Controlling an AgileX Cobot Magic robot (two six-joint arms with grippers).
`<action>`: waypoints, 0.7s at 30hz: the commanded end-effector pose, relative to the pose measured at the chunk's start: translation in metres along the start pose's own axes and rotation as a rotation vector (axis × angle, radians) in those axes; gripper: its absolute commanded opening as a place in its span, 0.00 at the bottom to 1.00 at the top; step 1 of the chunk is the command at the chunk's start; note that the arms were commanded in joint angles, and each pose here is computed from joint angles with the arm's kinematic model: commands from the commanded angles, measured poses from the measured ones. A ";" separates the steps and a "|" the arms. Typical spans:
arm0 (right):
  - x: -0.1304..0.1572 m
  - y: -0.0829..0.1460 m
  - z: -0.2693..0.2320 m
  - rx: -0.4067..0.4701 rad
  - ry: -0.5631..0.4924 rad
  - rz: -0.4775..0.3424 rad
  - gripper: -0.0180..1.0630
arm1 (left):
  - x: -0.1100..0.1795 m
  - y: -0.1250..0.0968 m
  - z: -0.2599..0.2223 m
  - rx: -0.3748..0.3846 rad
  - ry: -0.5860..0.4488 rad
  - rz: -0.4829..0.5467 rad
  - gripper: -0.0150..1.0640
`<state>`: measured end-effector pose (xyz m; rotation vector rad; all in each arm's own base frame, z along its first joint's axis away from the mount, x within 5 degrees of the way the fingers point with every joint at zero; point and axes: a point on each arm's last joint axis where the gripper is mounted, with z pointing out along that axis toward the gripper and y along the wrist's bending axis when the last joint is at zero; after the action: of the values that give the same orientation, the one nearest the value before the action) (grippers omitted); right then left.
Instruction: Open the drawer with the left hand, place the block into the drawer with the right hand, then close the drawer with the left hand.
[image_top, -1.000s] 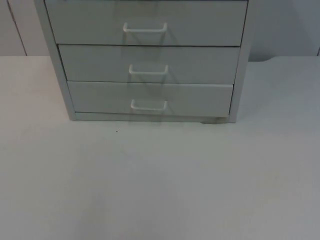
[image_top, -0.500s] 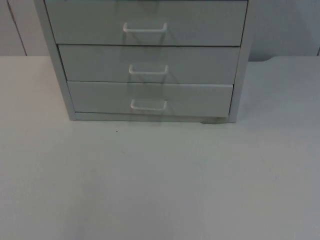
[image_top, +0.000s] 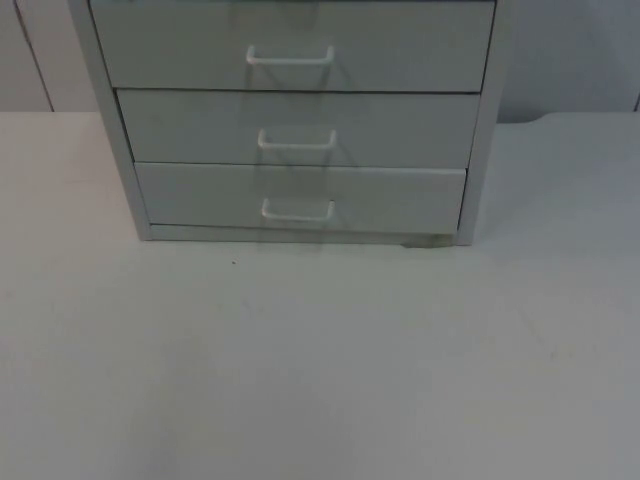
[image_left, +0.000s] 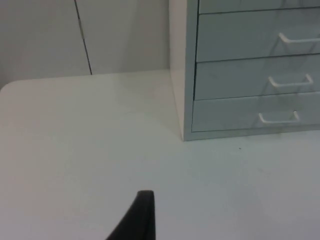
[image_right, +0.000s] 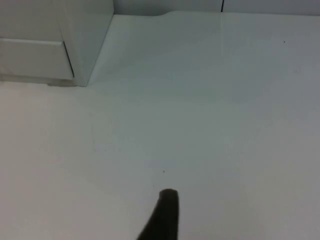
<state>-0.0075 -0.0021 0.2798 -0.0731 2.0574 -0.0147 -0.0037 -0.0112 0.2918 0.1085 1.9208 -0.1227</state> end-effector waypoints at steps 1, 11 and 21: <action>0.000 0.000 0.000 0.004 -0.010 -0.009 0.83 | 0.002 0.000 0.000 -0.006 0.015 -0.024 0.99; 0.000 0.000 0.000 0.004 -0.010 -0.009 0.99 | 0.017 0.008 0.004 -0.090 0.135 -0.071 0.99; 0.000 0.000 0.000 0.004 -0.010 -0.009 0.99 | 0.017 0.008 0.004 -0.089 0.135 -0.070 0.99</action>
<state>-0.0075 -0.0021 0.2798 -0.0731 2.0574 -0.0147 -0.0049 -0.0042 0.2758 0.0030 2.0659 -0.0836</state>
